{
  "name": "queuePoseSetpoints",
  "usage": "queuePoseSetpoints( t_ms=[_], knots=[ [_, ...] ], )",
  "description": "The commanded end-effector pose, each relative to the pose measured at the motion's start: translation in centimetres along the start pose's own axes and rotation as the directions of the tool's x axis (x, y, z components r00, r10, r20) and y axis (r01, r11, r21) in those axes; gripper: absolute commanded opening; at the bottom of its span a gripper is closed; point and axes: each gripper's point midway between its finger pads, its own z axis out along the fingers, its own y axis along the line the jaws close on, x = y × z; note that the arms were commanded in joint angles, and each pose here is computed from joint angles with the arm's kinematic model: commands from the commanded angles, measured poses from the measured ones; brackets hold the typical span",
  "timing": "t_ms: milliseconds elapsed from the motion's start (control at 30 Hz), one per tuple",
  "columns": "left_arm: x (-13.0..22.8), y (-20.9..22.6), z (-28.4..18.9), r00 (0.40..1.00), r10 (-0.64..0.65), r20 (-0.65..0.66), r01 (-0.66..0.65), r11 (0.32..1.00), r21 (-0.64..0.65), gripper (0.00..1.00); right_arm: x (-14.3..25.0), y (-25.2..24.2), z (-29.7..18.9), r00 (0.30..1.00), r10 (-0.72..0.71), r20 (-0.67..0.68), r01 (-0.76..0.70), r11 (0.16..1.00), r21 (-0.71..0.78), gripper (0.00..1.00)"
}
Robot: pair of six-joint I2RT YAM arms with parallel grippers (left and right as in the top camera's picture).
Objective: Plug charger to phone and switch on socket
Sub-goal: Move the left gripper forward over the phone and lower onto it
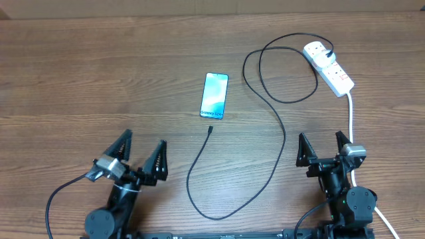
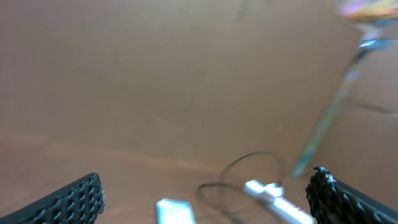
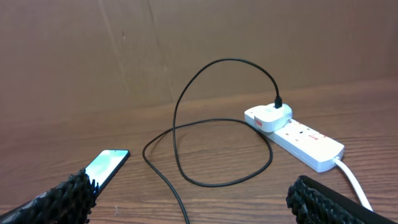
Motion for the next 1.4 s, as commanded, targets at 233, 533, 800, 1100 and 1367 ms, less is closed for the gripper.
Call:
queuePoseSetpoints(
  t_ms=[233,533,800,1100,1367],
  knots=[
    [-8.1,-5.6,0.9,0.978,0.195,-0.077,-0.19,0.979,0.068,1.0,0.1,0.0,0.0,1.0,0.003,0.004,-0.003,1.0,0.0,1.0],
    [-11.4,-11.8,5.8,0.881,0.161,-0.444,-0.023,0.954,0.299,1.0,0.1,0.0,0.0,1.0,0.003,0.004,-0.003,1.0,0.0,1.0],
    [-11.4,-10.1,10.6,0.793,0.066,-0.606,0.019,0.991,0.133,1.0,0.1,0.0,0.0,1.0,0.003,0.004,-0.003,1.0,0.0,1.0],
    [-3.8,-12.0,13.4,0.479,0.118,-0.87,-0.214,0.977,0.014,1.0,0.1,0.0,0.0,1.0,0.003,0.004,-0.003,1.0,0.0,1.0],
    [2.2,-13.1,15.1,0.349,-0.049,-0.936,-0.14,0.985,-0.104,1.0,0.1,0.0,0.0,1.0,0.003,0.004,-0.003,1.0,0.0,1.0]
  ],
)
